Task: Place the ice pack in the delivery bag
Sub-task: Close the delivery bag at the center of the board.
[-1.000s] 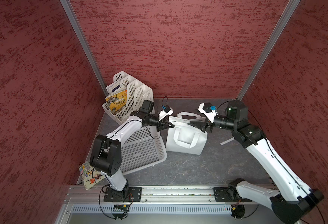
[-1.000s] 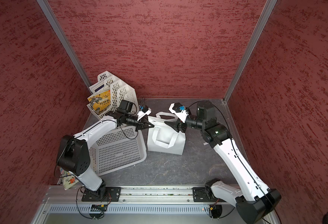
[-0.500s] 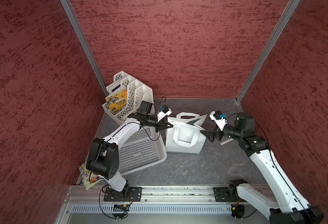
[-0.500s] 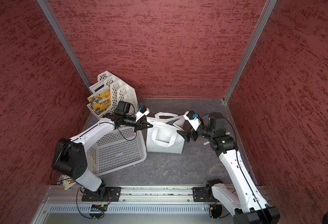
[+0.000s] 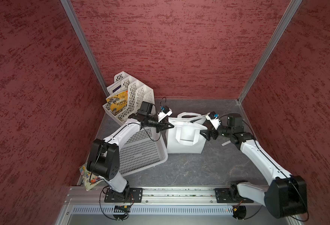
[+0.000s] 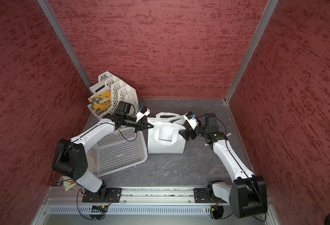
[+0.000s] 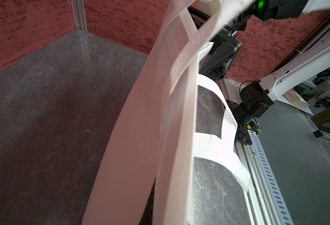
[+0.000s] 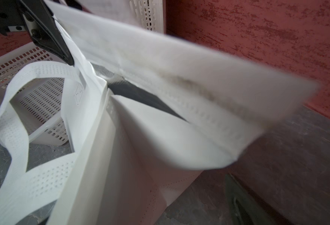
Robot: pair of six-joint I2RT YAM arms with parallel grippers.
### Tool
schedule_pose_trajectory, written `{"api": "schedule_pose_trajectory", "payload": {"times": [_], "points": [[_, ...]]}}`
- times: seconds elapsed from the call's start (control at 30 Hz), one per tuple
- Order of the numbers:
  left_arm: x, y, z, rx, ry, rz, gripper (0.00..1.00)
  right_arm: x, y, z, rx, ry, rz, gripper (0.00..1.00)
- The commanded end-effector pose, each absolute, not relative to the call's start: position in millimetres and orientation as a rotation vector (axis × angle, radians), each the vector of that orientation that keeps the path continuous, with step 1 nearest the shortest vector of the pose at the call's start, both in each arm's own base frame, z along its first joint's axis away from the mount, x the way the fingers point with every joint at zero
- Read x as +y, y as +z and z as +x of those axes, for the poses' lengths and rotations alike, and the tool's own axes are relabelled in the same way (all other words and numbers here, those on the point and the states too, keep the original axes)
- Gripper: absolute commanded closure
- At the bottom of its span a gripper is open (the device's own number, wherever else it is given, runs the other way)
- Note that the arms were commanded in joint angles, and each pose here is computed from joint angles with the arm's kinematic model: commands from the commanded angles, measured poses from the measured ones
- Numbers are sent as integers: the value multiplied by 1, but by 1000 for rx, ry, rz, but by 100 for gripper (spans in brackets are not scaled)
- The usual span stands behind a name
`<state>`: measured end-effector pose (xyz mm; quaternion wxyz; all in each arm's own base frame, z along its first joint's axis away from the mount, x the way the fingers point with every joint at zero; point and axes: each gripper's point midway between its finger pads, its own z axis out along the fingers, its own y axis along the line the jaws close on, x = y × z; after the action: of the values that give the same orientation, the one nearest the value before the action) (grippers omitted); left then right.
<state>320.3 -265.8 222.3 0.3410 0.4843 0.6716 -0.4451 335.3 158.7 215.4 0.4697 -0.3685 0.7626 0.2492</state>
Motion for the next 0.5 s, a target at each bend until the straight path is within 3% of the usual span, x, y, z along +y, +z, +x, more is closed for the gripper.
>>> {"api": "schedule_pose_trajectory", "payload": {"times": [0.0, 0.13, 0.33, 0.47], "points": [[-266, 224, 319, 1733, -1179, 1264, 100, 174, 256, 353, 1665, 640, -1001, 2], [-265, 224, 321, 1734, -1178, 1263, 100, 184, 269, 354, 1607, 736, -1034, 5], [-263, 224, 323, 1737, -1175, 1246, 100, 189, 264, 346, 1655, 834, -1062, 38], [-261, 224, 325, 1740, -1172, 1237, 100, 185, 252, 336, 1693, 814, -1071, 41]]}}
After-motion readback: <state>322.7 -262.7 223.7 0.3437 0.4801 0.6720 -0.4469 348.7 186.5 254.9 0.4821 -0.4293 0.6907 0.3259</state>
